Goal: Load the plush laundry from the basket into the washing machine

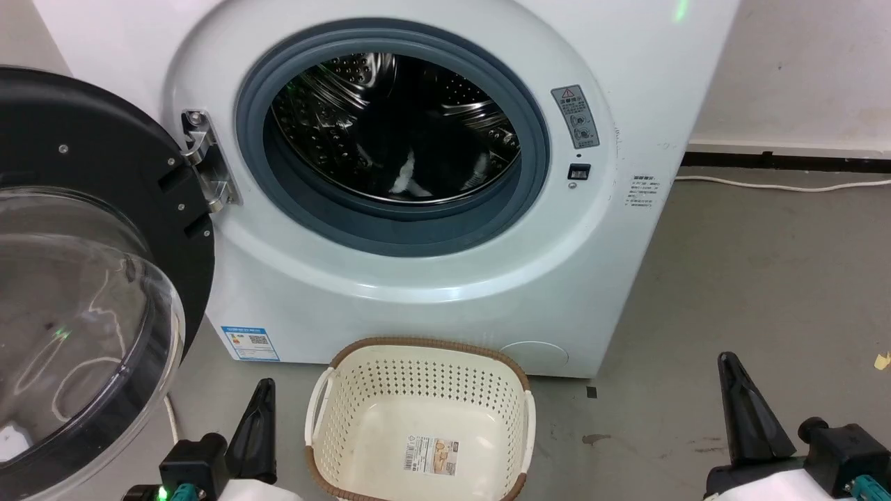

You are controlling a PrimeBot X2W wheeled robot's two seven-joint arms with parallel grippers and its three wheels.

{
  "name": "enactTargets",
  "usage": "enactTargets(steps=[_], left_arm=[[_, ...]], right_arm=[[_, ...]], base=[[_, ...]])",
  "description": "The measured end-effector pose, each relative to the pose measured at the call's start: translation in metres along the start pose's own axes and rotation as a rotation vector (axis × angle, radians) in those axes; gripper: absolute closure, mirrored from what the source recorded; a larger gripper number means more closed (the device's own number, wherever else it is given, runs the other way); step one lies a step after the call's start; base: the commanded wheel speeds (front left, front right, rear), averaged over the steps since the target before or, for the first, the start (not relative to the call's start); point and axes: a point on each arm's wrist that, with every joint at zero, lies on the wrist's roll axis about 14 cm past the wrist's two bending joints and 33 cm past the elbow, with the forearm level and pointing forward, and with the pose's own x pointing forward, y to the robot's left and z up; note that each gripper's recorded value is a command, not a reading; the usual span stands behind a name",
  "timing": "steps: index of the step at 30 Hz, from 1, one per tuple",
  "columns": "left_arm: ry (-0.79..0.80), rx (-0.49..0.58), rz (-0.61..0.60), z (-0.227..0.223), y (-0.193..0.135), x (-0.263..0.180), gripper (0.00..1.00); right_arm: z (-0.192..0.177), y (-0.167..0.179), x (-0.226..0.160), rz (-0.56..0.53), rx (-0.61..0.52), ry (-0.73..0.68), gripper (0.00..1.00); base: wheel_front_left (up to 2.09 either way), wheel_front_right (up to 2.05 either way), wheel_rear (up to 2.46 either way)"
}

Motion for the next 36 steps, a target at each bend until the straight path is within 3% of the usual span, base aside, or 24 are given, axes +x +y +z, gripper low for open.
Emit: enactTargets(steps=[36], left_arm=[[0.024, 0.055, -0.007, 0.0051, -0.0045, 0.0046, 1.0]], right_arm=[[-0.0059, 0.0025, 0.0029, 0.012, -0.036, 0.062, 1.0]], base=[[0.0, 0.0, 0.0]])
